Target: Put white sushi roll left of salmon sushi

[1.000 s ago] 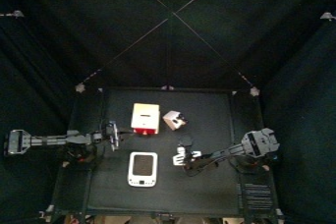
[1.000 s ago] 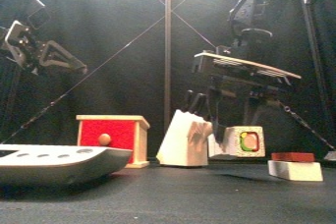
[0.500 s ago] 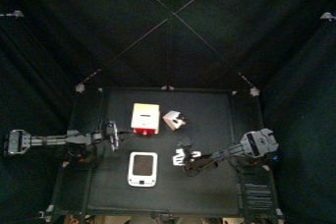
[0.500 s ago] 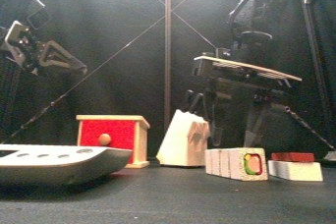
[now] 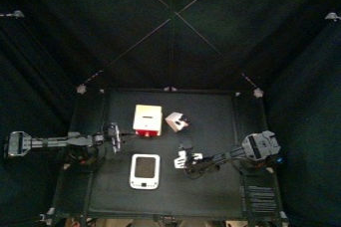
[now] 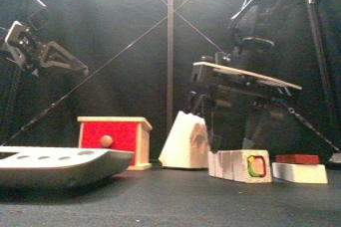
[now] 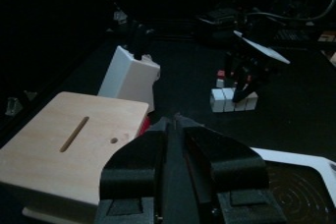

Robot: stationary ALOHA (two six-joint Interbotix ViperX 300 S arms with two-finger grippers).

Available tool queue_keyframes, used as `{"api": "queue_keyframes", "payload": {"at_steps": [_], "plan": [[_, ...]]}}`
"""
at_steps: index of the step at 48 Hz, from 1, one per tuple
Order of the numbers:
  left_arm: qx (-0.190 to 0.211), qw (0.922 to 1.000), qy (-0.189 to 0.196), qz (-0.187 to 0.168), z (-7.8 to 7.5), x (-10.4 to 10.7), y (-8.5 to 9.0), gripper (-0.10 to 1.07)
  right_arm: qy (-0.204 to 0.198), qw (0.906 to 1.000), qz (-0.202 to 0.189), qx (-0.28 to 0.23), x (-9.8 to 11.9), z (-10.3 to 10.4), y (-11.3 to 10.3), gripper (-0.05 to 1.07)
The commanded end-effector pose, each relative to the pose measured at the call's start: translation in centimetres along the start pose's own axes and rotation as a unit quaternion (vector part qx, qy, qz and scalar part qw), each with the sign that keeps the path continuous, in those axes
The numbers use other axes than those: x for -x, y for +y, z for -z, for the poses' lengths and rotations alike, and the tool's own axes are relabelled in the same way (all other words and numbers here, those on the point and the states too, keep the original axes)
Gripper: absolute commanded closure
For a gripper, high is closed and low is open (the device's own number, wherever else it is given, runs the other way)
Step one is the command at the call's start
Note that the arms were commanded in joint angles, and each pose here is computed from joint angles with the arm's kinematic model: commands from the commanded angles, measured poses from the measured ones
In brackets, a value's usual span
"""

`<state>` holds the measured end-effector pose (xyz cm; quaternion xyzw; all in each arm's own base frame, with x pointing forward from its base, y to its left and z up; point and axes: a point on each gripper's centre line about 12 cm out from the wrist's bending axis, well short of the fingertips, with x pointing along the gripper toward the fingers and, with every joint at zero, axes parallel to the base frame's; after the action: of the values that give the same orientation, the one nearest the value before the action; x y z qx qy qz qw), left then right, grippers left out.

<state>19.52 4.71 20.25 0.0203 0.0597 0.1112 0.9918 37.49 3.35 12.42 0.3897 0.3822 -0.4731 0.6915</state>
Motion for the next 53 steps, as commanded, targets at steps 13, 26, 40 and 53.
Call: {"api": "queue_keyframes", "payload": {"at_steps": [13, 26, 40, 53], "plan": [[0.000, 1.0000, -0.007, -0.002, -0.4, -0.2, 0.1, 0.39, -0.008, 0.9998, 0.011, -0.017, -0.6, -1.6, -0.8, 0.14], [0.001, 1.0000, -0.007, -0.002, -0.4, -0.2, 0.1, 0.39, -0.007, 0.9998, 0.004, -0.020, -0.4, -1.7, -0.8, 0.14], [0.001, 1.0000, -0.007, -0.002, -0.4, -0.2, 0.1, 0.39, -0.010, 0.9996, -0.016, -0.019, 1.0, -2.2, -0.3, 0.14], [0.001, 1.0000, -0.007, -0.002, -0.4, -0.2, 0.1, 0.39, -0.028, 0.9990, -0.029, -0.019, 3.5, -3.0, -0.4, 0.14]]}}
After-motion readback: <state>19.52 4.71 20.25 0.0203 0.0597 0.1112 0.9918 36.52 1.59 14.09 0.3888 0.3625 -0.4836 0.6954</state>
